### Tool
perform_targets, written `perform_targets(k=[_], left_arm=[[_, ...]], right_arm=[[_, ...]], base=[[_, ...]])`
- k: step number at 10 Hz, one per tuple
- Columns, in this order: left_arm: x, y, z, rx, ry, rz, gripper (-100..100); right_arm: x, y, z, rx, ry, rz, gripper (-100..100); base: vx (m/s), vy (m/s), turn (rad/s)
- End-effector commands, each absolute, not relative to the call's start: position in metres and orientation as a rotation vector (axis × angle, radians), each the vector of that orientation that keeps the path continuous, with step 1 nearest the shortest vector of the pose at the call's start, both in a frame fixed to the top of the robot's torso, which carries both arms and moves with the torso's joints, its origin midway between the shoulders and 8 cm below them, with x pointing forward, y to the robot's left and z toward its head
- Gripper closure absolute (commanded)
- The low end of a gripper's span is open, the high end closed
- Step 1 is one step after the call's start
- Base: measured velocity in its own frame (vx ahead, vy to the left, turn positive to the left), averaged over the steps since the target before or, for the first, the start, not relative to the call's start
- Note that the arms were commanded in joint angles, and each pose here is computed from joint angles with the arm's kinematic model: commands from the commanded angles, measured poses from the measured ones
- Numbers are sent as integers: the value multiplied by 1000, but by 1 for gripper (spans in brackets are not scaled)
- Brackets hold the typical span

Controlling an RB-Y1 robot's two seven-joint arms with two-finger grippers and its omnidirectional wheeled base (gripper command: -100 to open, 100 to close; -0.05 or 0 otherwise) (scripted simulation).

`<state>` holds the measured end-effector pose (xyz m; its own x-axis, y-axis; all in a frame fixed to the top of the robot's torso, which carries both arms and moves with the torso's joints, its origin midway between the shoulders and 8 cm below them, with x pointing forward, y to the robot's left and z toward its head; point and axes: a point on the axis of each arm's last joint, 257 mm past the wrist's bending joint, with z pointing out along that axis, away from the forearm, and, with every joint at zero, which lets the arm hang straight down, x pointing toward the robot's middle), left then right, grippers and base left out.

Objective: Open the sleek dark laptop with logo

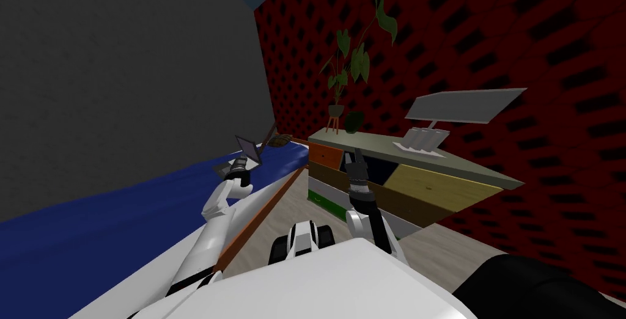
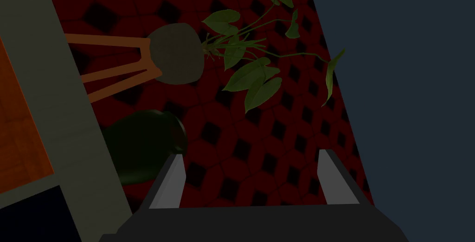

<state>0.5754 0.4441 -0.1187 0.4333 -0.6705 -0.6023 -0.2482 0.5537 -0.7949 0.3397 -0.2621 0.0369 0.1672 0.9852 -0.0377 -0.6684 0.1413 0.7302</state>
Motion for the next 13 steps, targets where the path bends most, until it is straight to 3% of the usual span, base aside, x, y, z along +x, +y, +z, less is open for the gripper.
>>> perform_targets(k=[1, 13], left_arm=[[574, 465, -129, -1038, 1122, -252, -100], [547, 559, -160, -1243, 1002, 98, -100]], right_arm=[[340, -262, 37, 652, 601, 1303, 0], [340, -262, 37, 652, 601, 1303, 0]], base=[[29, -7, -102], [50, -6, -120]])
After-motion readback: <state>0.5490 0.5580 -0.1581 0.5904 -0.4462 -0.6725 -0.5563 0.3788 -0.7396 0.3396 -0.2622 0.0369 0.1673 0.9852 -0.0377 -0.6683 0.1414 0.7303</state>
